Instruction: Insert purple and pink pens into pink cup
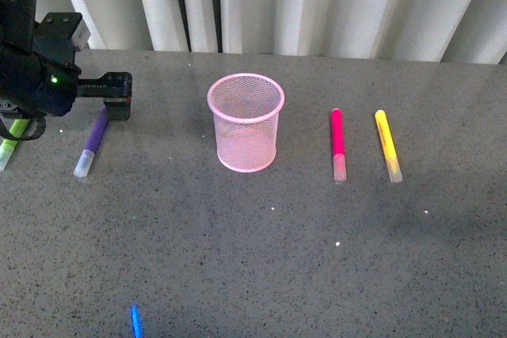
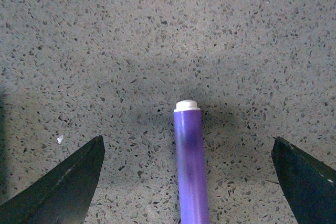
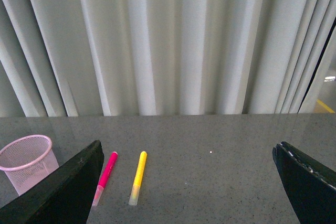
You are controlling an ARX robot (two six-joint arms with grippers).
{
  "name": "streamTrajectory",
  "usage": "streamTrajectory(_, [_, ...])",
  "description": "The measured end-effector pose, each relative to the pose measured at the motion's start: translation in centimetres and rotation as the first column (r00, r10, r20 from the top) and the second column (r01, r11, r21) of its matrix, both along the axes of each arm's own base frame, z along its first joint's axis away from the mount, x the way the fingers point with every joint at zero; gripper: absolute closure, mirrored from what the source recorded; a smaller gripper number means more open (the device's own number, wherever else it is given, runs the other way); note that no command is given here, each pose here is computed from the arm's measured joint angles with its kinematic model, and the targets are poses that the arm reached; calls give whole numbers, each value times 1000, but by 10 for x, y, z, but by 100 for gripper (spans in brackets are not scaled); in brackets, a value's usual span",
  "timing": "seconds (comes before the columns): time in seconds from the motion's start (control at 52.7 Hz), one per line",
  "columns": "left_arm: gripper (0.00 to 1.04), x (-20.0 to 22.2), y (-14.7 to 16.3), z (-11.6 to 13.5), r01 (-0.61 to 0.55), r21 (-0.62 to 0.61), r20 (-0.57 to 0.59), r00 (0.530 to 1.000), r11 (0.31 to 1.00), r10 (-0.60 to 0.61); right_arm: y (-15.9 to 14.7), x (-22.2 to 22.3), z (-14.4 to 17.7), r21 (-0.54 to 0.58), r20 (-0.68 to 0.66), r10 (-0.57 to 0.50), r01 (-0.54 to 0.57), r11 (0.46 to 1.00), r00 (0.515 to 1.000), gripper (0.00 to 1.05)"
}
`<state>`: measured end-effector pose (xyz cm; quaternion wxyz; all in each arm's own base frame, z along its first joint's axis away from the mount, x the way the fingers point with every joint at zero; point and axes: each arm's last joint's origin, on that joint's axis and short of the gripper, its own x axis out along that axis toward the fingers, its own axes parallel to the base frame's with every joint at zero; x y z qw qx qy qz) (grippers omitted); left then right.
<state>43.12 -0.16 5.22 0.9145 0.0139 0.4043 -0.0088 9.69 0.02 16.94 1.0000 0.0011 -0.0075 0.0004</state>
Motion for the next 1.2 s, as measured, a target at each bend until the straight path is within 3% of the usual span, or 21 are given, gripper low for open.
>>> streamTrajectory(0.493, [8,10,-4,-17,8,32,-50,999,999,-6,0,0,0,0,0,0,0,1000,1000,7])
streamTrajectory(0.911, [89,-3,-7,-14,-12,-18,-56,998,1000,11,0,0,0,0,0,0,0,1000,1000,7])
streamTrajectory(1.063, [92,-19,-27,7,16,-52,34,999,999,-14,0,0,0,0,0,0,0,1000,1000,7])
streamTrajectory(1.195, [92,-29,-53,52,77,-136,247,968,988,-41,0,0,0,0,0,0,0,1000,1000,7])
